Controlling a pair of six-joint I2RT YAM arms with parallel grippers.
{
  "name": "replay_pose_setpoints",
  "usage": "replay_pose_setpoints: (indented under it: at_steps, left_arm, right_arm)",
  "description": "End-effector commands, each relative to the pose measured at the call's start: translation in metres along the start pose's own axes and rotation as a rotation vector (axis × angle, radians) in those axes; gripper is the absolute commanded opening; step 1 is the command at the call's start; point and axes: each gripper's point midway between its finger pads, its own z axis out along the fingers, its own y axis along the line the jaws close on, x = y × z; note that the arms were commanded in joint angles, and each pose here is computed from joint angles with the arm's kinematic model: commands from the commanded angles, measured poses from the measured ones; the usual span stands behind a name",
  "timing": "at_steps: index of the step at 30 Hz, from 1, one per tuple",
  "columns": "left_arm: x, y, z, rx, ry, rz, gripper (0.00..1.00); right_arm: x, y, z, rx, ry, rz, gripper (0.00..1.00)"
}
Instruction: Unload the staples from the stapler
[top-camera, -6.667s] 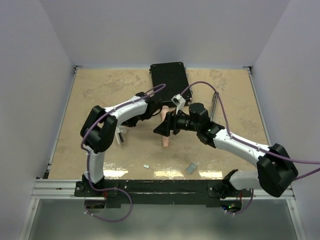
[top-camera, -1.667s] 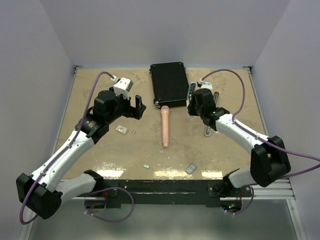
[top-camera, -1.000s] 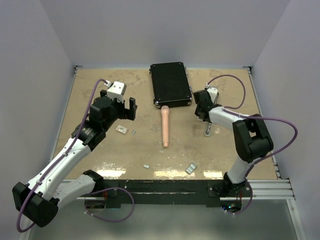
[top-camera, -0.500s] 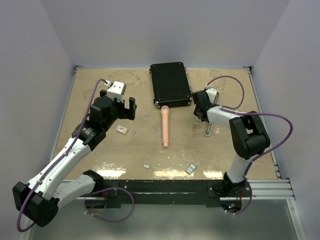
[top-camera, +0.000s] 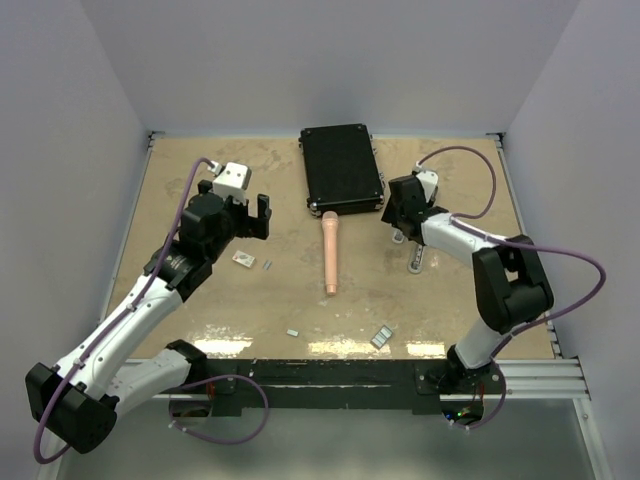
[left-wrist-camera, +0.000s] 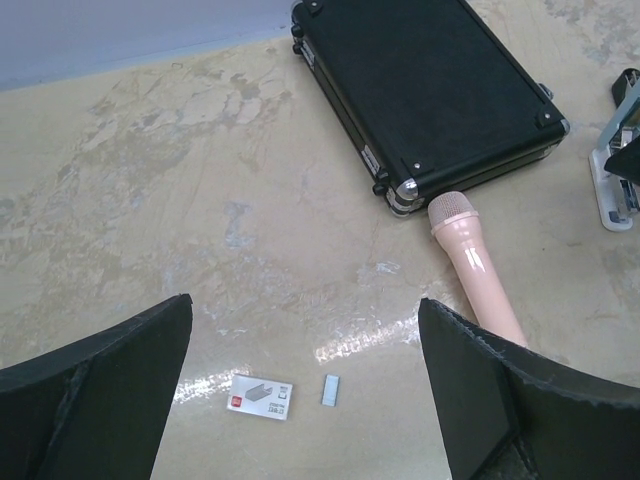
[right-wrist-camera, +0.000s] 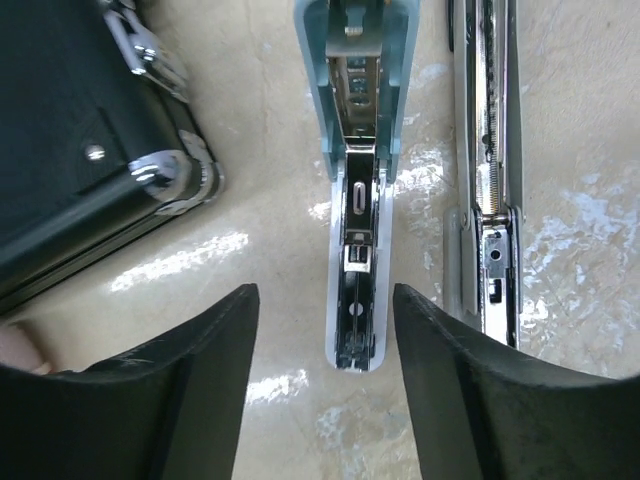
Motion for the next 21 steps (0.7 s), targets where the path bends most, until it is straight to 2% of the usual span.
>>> replay_pose_setpoints:
  at_steps: [1,6,10,13,16,18,21]
  left_arm:
    - [-0.004,0.005,0.003,-0.026,-0.025,0.022,1.00]
    - [-0.003,0.007,0.004,-0.037,-0.021,0.025,1.00]
    - [-0.004,0.008,0.003,-0.043,-0.025,0.024,1.00]
    - [-0.002,0.010,0.004,-0.054,-0.022,0.025,1.00]
    - [-0.001,0.012,0.004,-0.066,-0.019,0.027,1.00]
    - [-0.001,0.013,0.004,-0.073,-0.015,0.030,1.00]
    - [0.001,0.014,0.004,-0.076,-0.008,0.030,1.00]
  right_arm:
    - [-0.027,0.013,-0.033,-0.092,-0.025,0.027,0.63]
    - [-0.020,0.010,-0.070,-0.178,0.034,0.003,0.71]
    - [0.011,0.010,-0.105,-0.268,0.174,-0.023,0.74]
    - [0.025,0.000,-0.131,-0.298,0.208,-0.010,0.76]
    - [0.042,-0.013,-0.155,-0.325,0.262,0.025,0.86]
    - [0.057,-0.016,-0.167,-0.348,0.308,0.061,0.98]
    - [0.071,-0.027,-0.178,-0.334,0.343,0.086,0.98]
